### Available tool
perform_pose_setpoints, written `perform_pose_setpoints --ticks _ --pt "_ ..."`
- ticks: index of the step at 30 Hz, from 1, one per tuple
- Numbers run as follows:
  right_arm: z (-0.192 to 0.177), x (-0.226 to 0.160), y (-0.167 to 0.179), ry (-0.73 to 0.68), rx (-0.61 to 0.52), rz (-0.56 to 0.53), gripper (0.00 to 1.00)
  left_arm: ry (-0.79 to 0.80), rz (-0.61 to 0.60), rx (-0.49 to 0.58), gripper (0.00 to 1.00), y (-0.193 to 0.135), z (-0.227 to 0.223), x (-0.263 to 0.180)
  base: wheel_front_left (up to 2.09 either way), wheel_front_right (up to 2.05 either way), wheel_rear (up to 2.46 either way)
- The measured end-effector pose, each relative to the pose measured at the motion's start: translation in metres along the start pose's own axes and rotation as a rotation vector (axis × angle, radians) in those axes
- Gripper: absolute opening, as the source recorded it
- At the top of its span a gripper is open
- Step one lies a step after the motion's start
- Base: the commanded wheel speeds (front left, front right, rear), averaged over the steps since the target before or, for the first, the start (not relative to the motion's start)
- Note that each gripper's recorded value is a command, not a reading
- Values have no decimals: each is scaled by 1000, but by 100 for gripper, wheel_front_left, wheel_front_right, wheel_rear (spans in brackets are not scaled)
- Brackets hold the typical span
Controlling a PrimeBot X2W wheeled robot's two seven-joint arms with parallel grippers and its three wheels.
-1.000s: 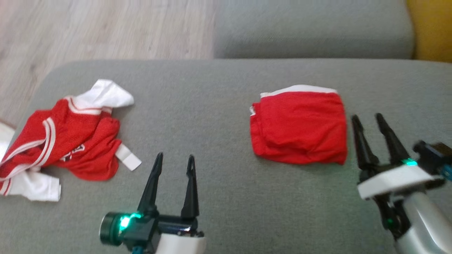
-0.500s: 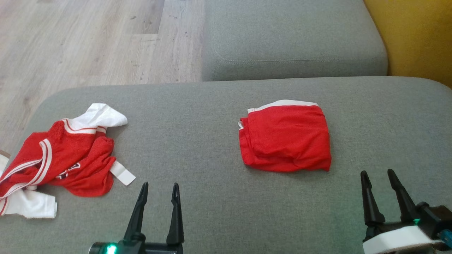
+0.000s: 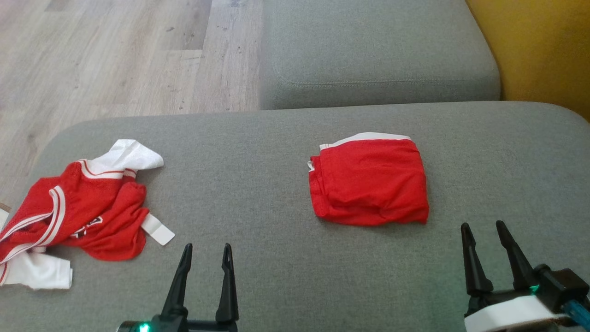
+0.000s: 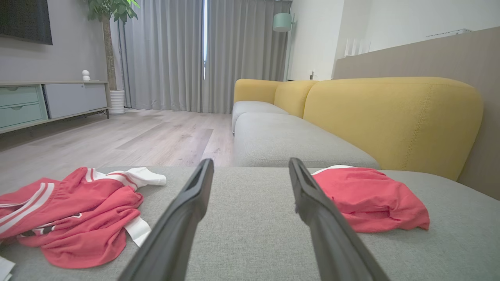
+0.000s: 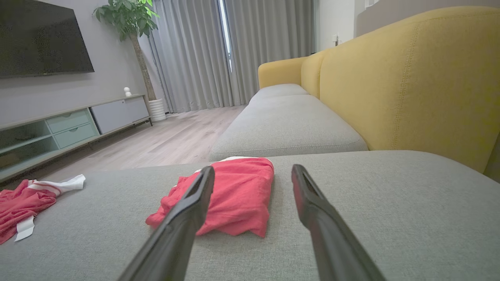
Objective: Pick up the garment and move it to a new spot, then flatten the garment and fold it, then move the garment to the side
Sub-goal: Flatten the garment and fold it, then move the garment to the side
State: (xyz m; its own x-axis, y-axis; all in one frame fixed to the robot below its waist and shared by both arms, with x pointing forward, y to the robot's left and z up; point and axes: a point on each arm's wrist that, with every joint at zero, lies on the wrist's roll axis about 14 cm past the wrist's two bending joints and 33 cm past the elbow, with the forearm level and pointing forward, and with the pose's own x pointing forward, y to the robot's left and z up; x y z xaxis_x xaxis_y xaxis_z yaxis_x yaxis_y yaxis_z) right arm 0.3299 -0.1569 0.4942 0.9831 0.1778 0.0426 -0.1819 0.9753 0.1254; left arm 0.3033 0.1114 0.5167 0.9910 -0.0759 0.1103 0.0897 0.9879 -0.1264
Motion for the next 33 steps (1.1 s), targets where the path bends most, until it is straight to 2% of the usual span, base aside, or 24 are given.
perform_pose_setpoints --ticks 22,33 --pt "0 -4 3 -3 6 1 100 2 -6 -2 100 -3 -1 0 0 0 0" --pt "-17 -3 -2 57 10 -8 100 44 -11 -10 100 -5 -12 4 0 0 0"
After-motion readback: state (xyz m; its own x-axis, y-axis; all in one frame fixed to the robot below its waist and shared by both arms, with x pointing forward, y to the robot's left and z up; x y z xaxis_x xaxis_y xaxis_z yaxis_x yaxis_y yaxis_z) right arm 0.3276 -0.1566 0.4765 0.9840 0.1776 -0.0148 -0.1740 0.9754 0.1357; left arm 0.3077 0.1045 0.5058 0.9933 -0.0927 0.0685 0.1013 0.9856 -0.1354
